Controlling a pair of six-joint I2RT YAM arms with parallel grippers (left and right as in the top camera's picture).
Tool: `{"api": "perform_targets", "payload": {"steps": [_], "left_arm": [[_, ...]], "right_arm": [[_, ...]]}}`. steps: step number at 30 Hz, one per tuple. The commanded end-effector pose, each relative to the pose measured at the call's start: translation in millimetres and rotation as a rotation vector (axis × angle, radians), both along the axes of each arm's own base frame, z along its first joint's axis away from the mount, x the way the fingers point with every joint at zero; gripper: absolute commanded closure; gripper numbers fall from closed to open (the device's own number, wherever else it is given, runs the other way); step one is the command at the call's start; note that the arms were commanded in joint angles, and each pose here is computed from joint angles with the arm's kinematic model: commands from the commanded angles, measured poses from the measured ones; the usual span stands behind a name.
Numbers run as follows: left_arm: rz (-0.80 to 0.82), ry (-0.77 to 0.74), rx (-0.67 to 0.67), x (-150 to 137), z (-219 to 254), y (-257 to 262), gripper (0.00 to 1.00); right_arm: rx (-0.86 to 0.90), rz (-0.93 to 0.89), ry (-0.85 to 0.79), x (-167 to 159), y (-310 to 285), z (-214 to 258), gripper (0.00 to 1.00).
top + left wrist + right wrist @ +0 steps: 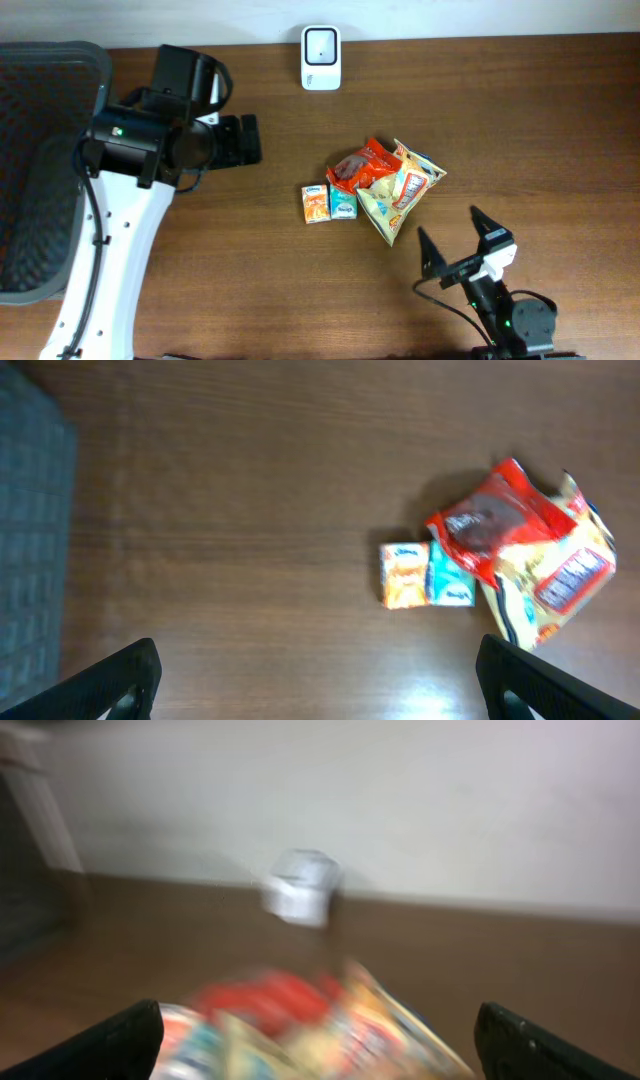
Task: Scan the item barcode
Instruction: 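Reach the right gripper to the pile and grasp the red bag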
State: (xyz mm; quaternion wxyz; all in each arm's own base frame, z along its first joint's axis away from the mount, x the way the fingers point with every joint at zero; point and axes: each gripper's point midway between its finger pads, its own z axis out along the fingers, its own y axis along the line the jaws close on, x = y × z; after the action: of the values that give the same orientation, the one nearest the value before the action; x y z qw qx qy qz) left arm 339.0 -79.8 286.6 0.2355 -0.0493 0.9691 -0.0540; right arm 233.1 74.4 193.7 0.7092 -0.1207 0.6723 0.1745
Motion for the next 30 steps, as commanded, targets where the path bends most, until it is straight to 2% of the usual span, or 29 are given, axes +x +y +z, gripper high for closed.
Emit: {"api": "perform_targets", "payload": {"steps": [1, 5, 7, 11, 14, 17, 20, 21, 22, 26, 30], "left_arm": [[0.063, 0.007, 0.016, 4, -3, 19, 0.01], [0.083, 0.014, 0.039, 2, -4, 27, 0.01], [0.140, 0.008, 0.152, 1, -3, 49, 0.01], [0.167, 0.007, 0.171, 1, -3, 58, 0.01], [0.171, 0.013, 0.180, 0, -3, 61, 0.01], [0.171, 0.012, 0.179, 0, -3, 60, 0.01], [0.171, 0.013, 0.180, 0, -3, 61, 0.01], [0.171, 0.013, 0.180, 0, -3, 60, 0.01], [0.171, 0.013, 0.180, 0, -3, 61, 0.01], [0.171, 0.013, 0.180, 0, -3, 60, 0.01], [0.171, 0.013, 0.180, 0, -3, 60, 0.01]], "right_arm": [[0.019, 0.299, -0.016, -28, 43, 6, 0.02], [-0.015, 0.412, -0.183, -48, 57, 38, 0.02], [0.009, 0.427, -0.342, -64, 56, 77, 0.02], [0.032, 0.308, -0.493, -76, 39, 142, 0.01], [-0.074, 0.200, -0.526, -77, 29, 187, 0.02], [-0.144, 0.071, -0.385, -56, 14, 211, 0.02], [-0.176, -0.043, -0.022, -21, -7, 210, 0.02], [-0.182, -0.011, 0.088, -15, -3, 206, 0.02], [-0.177, 0.026, 0.132, -13, 3, 204, 0.02], [0.047, 0.522, 0.523, -35, 71, 171, 0.02], [0.144, 0.696, 0.605, -21, 90, 170, 0.02]]}}
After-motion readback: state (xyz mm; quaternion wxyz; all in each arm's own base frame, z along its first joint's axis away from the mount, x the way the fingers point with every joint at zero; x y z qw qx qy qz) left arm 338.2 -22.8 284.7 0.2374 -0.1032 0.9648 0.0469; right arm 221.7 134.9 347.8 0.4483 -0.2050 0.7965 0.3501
